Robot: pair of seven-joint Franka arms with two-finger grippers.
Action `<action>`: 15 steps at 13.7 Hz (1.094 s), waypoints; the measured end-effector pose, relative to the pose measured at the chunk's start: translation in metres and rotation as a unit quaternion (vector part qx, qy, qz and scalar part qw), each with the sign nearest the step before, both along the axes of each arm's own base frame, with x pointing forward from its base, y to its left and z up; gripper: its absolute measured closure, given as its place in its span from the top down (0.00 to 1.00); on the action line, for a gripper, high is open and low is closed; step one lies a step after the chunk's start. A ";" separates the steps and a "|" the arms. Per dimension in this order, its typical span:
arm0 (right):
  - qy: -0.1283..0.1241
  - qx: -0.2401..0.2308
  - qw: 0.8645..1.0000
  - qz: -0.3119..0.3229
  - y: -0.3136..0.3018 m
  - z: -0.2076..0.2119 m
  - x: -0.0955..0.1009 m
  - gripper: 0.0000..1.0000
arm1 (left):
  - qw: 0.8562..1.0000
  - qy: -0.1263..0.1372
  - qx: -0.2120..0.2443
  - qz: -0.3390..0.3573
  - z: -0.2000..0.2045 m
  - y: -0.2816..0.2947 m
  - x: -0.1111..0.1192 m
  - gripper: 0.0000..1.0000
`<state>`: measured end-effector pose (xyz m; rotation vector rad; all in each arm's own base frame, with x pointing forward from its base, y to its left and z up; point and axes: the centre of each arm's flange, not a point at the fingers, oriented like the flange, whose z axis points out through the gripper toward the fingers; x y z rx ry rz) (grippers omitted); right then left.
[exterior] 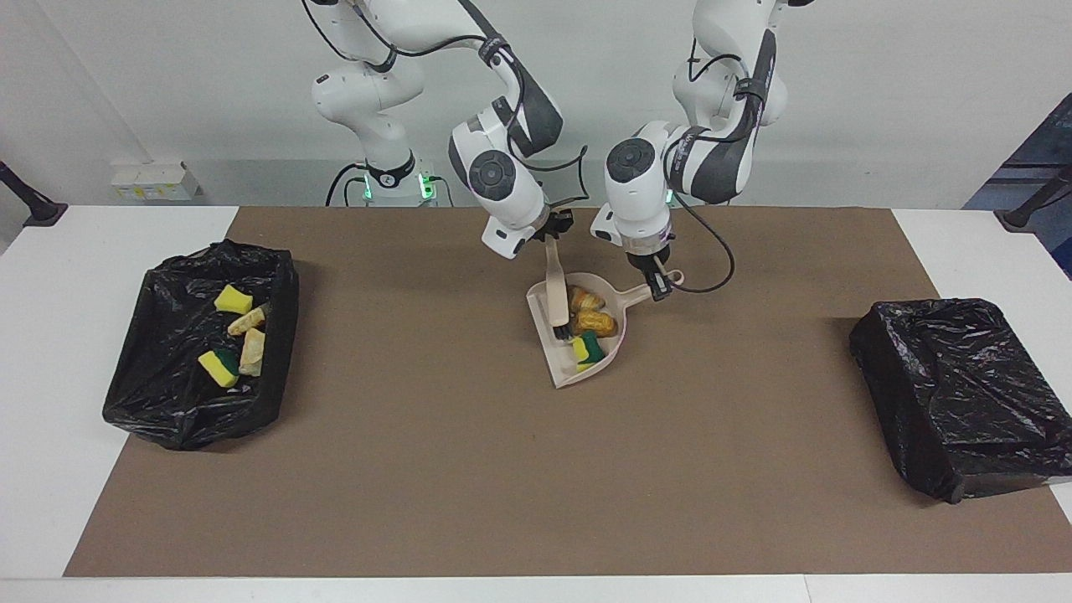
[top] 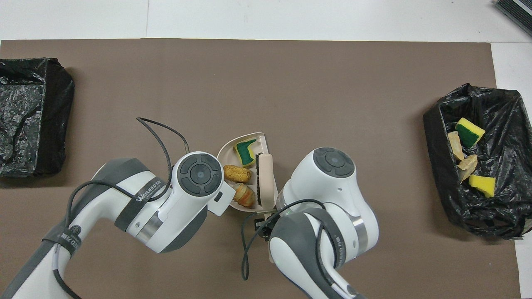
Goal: Sweep and dump trash in bin
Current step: 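Sweep the rolls and sponge into the dustpan with the right gripper, then carry the dustpan to the other black bin and tip it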
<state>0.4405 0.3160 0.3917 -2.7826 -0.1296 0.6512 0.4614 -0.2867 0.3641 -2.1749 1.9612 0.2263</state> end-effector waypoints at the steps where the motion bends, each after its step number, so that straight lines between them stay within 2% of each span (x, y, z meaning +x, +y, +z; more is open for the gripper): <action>1: -0.003 -0.006 1.000 0.003 -0.010 0.014 0.007 0.26 | 1.000 -0.003 -0.006 -0.008 -0.003 0.004 0.003 0.32; 5: -0.023 -0.034 0.999 0.016 -0.038 0.052 0.016 0.26 | 0.999 -0.006 -0.019 -0.044 0.000 0.034 0.023 0.32; 10: -0.017 -0.056 0.998 0.021 -0.039 0.063 0.006 0.26 | 0.997 -0.018 -0.035 -0.068 0.033 0.109 0.055 0.32; 12: -0.007 -0.075 0.997 0.012 -0.021 0.059 -0.012 0.26 | 0.996 -0.015 -0.058 -0.071 0.045 0.148 0.067 0.32; 15: -0.011 -0.109 0.994 0.004 0.039 0.039 -0.061 0.26 | 0.994 -0.026 -0.083 -0.070 0.068 0.216 0.087 0.32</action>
